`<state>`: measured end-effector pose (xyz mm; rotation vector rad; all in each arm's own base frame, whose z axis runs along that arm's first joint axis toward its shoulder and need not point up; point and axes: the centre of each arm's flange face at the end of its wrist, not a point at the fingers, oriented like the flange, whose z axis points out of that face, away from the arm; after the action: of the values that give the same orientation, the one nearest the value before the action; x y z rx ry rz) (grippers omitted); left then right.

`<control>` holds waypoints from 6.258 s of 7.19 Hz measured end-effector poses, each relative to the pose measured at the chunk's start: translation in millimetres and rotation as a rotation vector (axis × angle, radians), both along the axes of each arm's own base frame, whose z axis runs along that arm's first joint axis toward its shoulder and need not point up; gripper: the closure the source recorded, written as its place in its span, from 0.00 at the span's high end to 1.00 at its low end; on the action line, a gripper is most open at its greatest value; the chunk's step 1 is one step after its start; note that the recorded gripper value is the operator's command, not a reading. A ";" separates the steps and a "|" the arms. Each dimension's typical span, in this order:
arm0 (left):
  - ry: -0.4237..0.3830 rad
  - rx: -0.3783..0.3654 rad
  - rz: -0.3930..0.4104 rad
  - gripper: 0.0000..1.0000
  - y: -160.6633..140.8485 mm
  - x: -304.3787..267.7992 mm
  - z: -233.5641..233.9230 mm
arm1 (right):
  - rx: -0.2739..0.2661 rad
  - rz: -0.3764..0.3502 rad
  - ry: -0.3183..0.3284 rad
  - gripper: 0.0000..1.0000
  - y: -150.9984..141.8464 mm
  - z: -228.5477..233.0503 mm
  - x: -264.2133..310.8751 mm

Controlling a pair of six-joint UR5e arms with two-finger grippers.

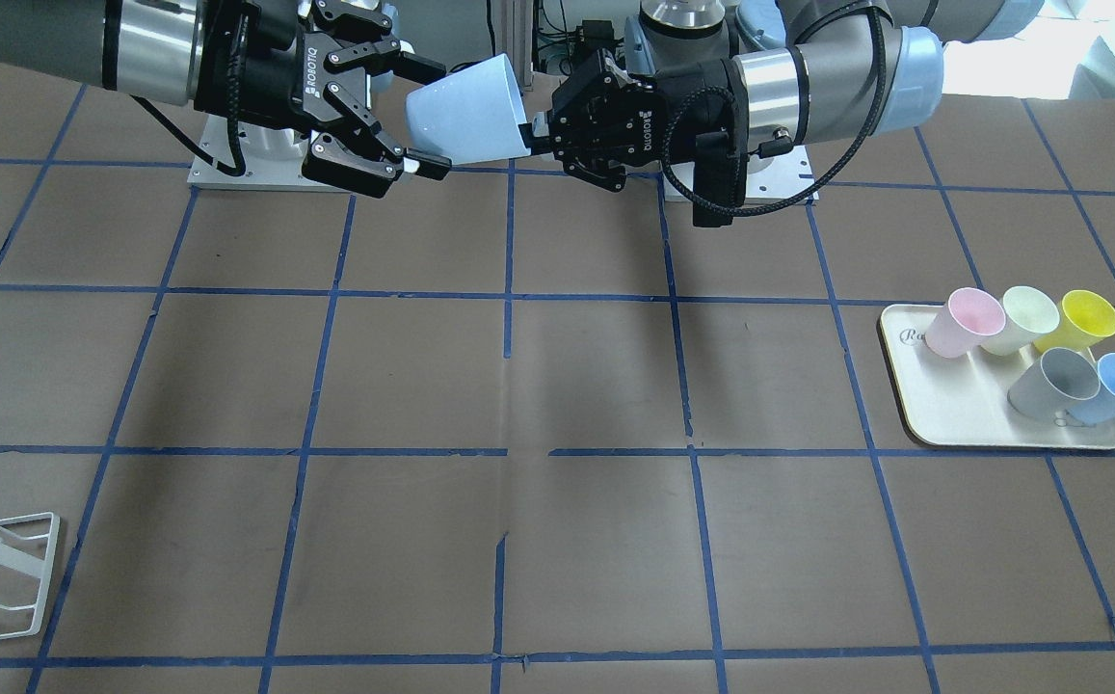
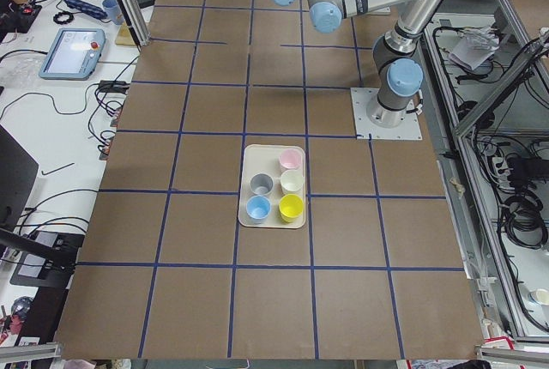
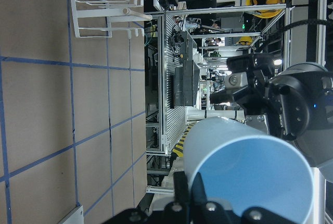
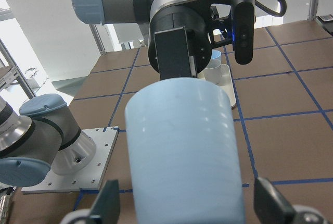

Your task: Transfer IKEA cup to right arm and place on rack

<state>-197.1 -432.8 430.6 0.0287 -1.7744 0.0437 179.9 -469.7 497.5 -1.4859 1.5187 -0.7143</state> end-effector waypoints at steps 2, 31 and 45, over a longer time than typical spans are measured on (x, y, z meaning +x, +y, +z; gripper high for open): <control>0.000 0.000 0.000 0.00 0.6 0.1 -0.1 | 0.005 0.005 -0.001 0.45 1.5 -2.1 2.8; -1.390 0.033 -0.090 1.00 -11.6 75.8 22.7 | 0.003 -0.294 1.635 0.20 -151.0 -118.2 -281.5; -1.340 0.038 -0.086 1.00 -18.0 83.1 21.7 | -0.058 -0.321 1.658 1.00 -183.8 -159.1 -283.0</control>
<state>-114.0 -450.8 452.3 -0.0678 -3.1135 -0.0506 -103.1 -653.5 338.4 -1.9454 2.9345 0.6227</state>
